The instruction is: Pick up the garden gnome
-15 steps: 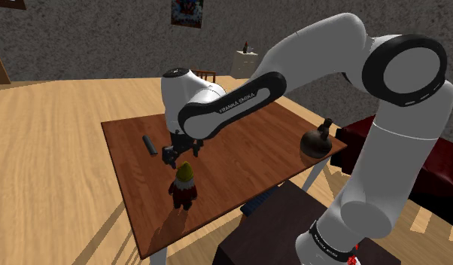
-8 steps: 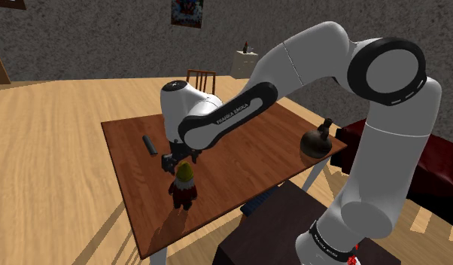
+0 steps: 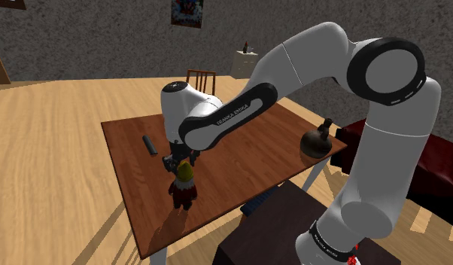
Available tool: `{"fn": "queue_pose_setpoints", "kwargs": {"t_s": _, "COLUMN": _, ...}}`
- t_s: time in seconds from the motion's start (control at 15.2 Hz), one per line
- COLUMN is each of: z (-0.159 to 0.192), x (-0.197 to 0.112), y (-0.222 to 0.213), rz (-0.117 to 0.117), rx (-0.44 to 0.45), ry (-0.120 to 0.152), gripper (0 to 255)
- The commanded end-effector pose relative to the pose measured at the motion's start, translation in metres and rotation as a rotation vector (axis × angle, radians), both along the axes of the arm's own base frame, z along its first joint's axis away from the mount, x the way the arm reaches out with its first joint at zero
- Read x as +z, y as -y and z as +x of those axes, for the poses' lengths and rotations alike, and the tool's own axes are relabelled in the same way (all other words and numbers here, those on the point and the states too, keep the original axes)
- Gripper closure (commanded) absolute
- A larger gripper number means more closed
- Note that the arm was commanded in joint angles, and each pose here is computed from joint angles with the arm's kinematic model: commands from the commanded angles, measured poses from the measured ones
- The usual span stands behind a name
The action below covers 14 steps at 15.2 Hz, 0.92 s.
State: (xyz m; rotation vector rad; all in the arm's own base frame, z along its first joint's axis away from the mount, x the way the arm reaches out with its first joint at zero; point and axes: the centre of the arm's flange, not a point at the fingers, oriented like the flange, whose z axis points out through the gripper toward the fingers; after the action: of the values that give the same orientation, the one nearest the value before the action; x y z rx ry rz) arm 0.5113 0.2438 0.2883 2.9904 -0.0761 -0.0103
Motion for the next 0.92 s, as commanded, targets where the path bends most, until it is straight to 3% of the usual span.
{"fn": "queue_pose_setpoints", "kwargs": {"t_s": 0.0, "z": -0.001, "x": -0.001, "y": 0.0, "rz": 0.0, "rx": 0.0, "ry": -0.003, "gripper": 255}}
{"fn": "queue_pose_setpoints", "kwargs": {"t_s": 0.86, "z": 0.0, "x": 0.057, "y": 0.0, "rz": -0.001, "rx": 0.0, "ry": -0.003, "gripper": 255}}
